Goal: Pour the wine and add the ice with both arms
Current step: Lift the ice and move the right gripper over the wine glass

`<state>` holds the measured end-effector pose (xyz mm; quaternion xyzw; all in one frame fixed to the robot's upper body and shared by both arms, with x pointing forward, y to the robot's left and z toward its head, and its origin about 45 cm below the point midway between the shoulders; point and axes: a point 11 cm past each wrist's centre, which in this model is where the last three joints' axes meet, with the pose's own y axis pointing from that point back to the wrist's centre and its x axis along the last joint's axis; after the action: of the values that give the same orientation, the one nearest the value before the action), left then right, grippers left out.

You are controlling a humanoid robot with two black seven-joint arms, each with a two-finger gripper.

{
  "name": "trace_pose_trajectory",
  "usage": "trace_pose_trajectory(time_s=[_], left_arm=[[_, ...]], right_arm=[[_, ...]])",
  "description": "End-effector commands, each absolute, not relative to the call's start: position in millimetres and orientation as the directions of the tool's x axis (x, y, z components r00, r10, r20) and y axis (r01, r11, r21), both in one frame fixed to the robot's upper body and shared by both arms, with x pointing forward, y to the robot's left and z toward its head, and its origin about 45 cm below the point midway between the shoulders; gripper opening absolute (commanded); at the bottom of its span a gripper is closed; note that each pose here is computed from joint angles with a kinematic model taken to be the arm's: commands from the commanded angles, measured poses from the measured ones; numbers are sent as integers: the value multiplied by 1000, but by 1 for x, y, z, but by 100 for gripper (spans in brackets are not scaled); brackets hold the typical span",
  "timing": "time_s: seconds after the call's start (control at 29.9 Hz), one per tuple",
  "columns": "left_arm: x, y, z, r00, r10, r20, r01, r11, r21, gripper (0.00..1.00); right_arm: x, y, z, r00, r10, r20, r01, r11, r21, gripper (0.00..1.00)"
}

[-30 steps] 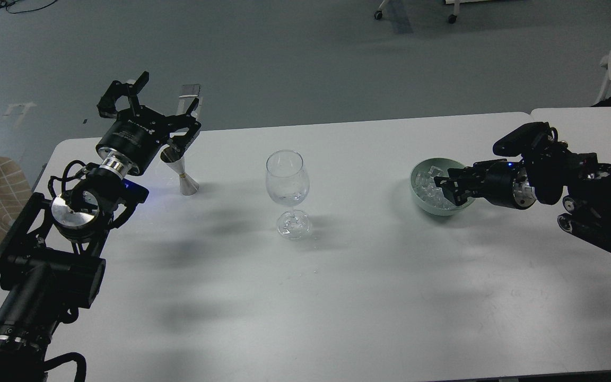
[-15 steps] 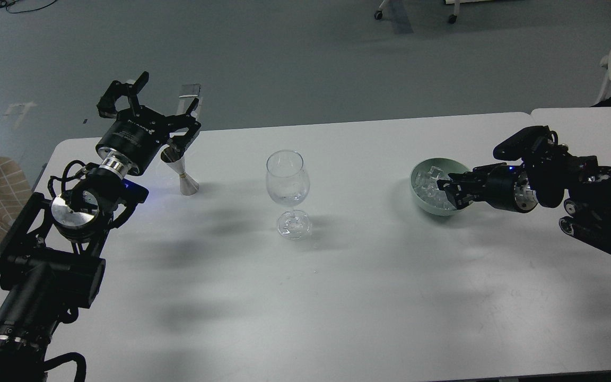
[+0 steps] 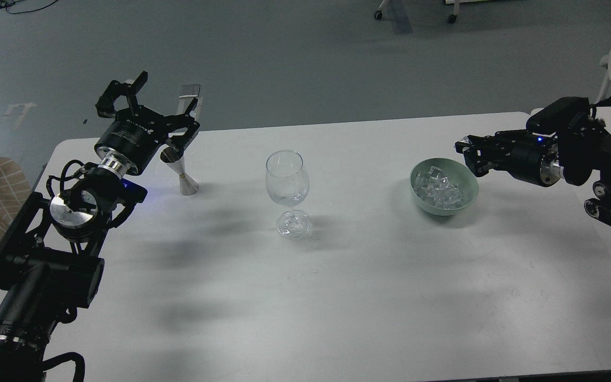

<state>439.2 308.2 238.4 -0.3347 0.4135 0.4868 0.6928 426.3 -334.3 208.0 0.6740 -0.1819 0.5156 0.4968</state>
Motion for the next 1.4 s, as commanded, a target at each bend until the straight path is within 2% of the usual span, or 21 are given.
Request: trace_pose_trajectory(time_s=[0.0,0.27,0.6,1.0,1.37], left_arm=[[439,307,238,184,397,-899,-951,304,-61,98],[440,310,242,188,408,-893,-951,302,-62,98],[439,317,243,184,416,-891,-954,293,-61,98],[440,321,245,187,413,-891,-957,281,-70,98],[440,319,245,189,409,-893,-956,284,-72,98]], right_arm=[[427,-323,224,363,221,905,-766,-482,425,14],[418,-230,281,248,82,965,-678,-697,234,14],[404,-140,293,225,44,973,-531,-832,161,15],[387,-89,281,245,52,968,-434,-887,158,20],[389,-71,267,257,57,965,-426,-889,167,21]])
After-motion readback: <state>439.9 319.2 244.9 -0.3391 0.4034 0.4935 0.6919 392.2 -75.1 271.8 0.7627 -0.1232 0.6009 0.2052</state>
